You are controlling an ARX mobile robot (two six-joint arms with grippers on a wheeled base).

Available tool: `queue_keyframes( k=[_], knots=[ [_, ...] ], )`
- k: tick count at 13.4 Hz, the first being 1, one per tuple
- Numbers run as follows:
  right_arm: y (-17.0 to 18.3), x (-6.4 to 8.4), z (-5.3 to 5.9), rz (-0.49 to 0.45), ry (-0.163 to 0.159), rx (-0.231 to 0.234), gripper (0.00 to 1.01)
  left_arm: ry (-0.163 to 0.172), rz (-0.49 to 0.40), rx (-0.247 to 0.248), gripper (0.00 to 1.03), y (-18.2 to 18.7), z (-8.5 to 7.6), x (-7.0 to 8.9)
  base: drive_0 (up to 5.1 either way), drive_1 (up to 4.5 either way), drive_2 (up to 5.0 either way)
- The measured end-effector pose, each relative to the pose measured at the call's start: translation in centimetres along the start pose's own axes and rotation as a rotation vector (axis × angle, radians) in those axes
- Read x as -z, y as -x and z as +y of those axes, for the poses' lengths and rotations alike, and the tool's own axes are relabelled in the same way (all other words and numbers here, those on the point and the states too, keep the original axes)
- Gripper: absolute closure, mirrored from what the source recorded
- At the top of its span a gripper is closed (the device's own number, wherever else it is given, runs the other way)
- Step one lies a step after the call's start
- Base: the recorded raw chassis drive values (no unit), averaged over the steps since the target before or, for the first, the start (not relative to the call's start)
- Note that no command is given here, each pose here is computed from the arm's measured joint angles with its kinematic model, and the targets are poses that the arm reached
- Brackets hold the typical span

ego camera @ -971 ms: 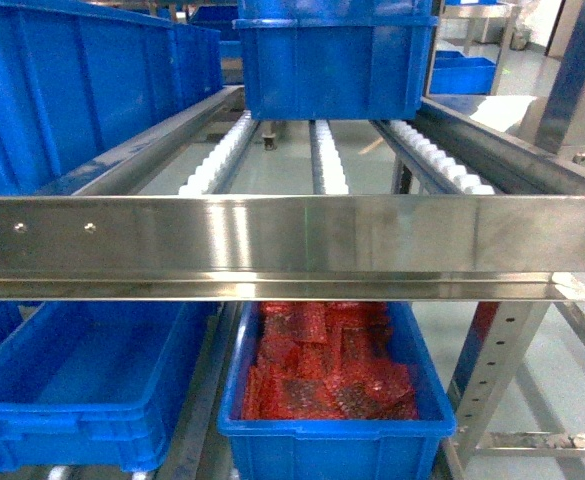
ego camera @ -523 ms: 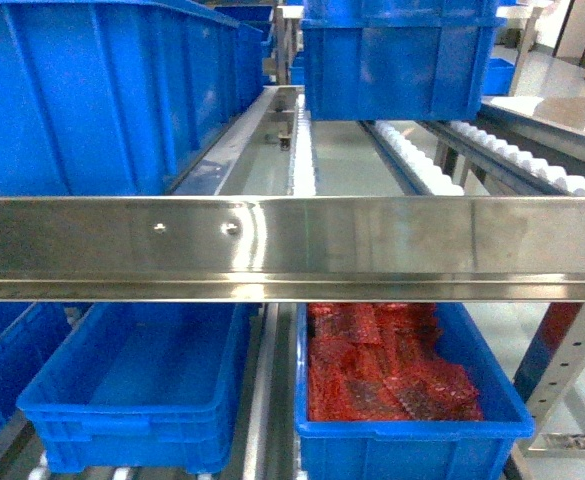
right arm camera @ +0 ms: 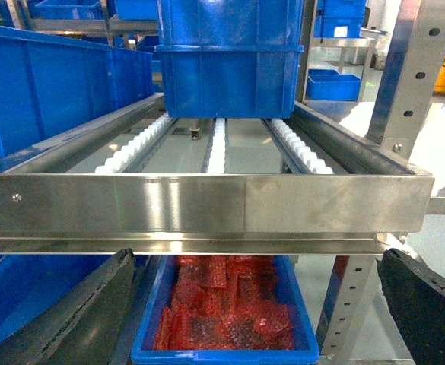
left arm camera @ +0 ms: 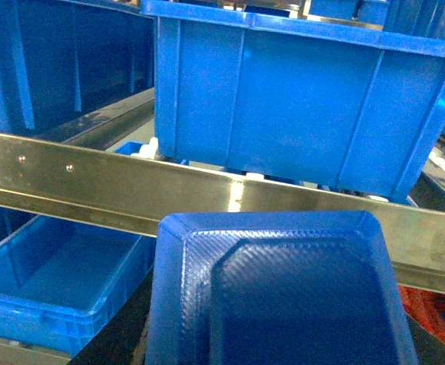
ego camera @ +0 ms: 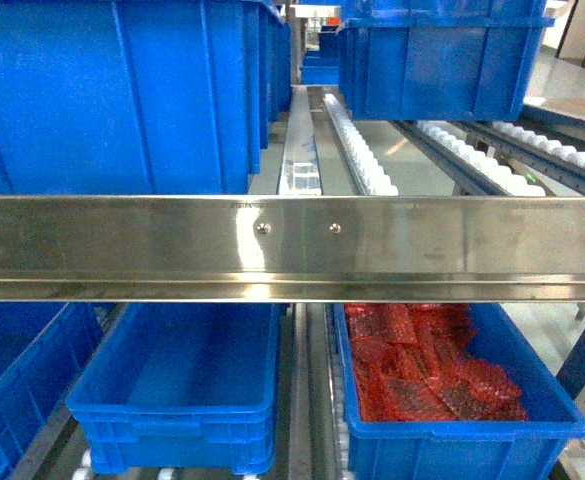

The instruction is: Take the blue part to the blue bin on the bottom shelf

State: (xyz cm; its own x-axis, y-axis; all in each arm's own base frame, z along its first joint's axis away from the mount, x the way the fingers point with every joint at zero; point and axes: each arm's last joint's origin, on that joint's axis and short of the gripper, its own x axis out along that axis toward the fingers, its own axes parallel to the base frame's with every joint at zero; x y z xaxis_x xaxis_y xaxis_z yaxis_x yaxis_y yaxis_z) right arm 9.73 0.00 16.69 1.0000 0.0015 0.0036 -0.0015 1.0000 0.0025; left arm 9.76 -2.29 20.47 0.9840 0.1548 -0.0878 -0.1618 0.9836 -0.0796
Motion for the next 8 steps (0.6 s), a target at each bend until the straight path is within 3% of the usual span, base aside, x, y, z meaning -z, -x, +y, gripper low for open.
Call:
queue_keyframes(
  k=[8],
  knots=[
    [0.0, 0.01, 0.0, 0.002, 0.0, 0.001, 0.03, 0.002, -0.003, -0.001, 0.6, -0.01, 0.01, -0.03, 0.0, 0.0, 0.0]
  ],
)
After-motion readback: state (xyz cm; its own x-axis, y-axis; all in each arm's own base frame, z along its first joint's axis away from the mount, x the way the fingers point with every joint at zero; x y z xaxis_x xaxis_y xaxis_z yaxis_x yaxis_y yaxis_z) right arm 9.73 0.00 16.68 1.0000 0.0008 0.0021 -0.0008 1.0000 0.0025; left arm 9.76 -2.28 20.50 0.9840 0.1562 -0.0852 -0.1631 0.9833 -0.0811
